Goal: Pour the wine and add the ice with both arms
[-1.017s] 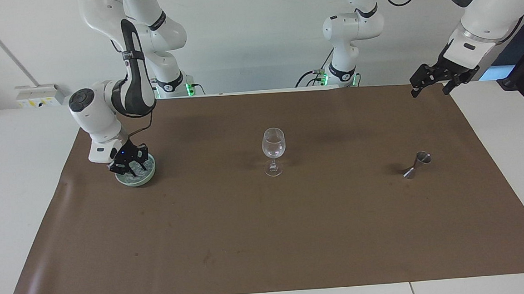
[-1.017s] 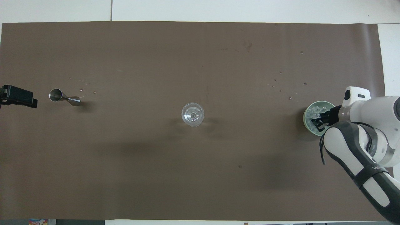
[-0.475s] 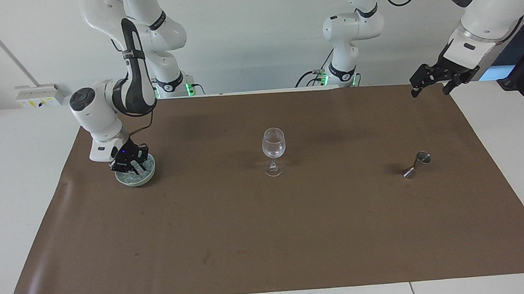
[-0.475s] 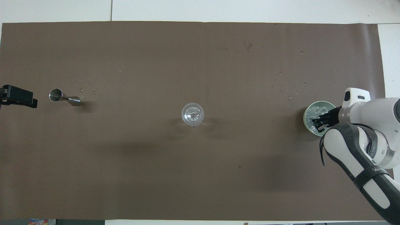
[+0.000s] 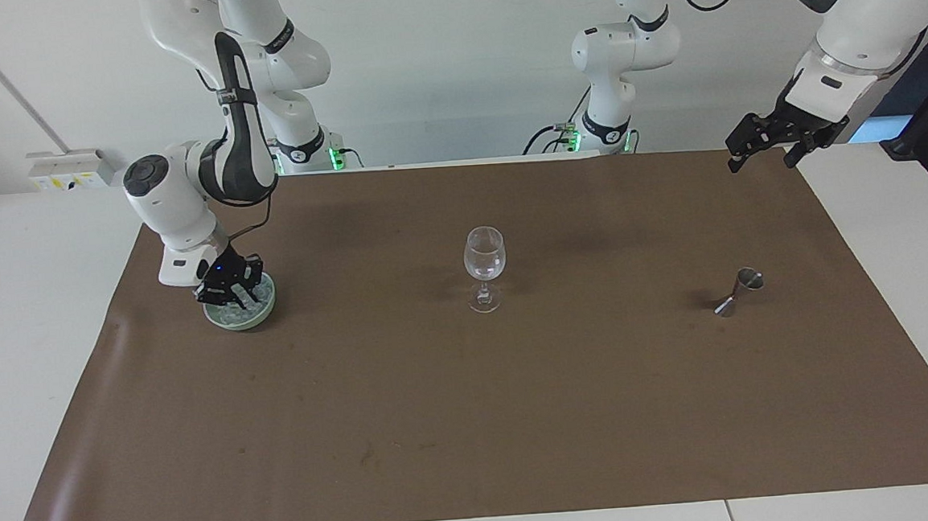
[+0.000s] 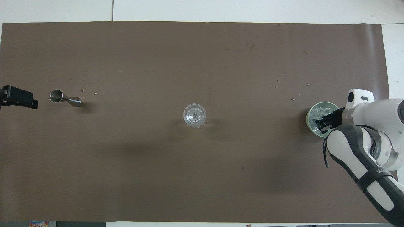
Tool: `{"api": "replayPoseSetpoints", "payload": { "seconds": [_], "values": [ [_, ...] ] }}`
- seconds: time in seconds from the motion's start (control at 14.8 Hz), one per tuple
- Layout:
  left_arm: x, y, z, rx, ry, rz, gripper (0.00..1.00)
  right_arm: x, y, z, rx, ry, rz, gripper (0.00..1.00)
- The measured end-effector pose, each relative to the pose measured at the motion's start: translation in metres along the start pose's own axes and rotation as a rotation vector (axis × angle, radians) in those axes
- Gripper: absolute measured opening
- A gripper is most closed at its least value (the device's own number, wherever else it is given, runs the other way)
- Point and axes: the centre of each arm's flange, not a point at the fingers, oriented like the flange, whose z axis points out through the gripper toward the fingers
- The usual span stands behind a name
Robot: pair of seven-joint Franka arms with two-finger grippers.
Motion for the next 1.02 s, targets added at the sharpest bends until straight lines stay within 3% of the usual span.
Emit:
{"api": "replayPoseSetpoints", "payload": {
  "seconds": [0.34,0.75,1.02],
  "values": [
    [0.000,0.000,0.000,0.000,0.000,0.000,1.00,0.003,0.001,-0.005,0.027,-0.003,0.015,0.22],
    [0.000,0.000,0.000,0.000,0.000,0.000,1.00,0.024,0.008,-0.056,0.080,-0.010,0.035,0.22],
    [0.000,0.000,0.000,0.000,0.000,0.000,1.00,0.037,0.003,-0.085,0.095,-0.018,0.127,0.22]
  ]
}}
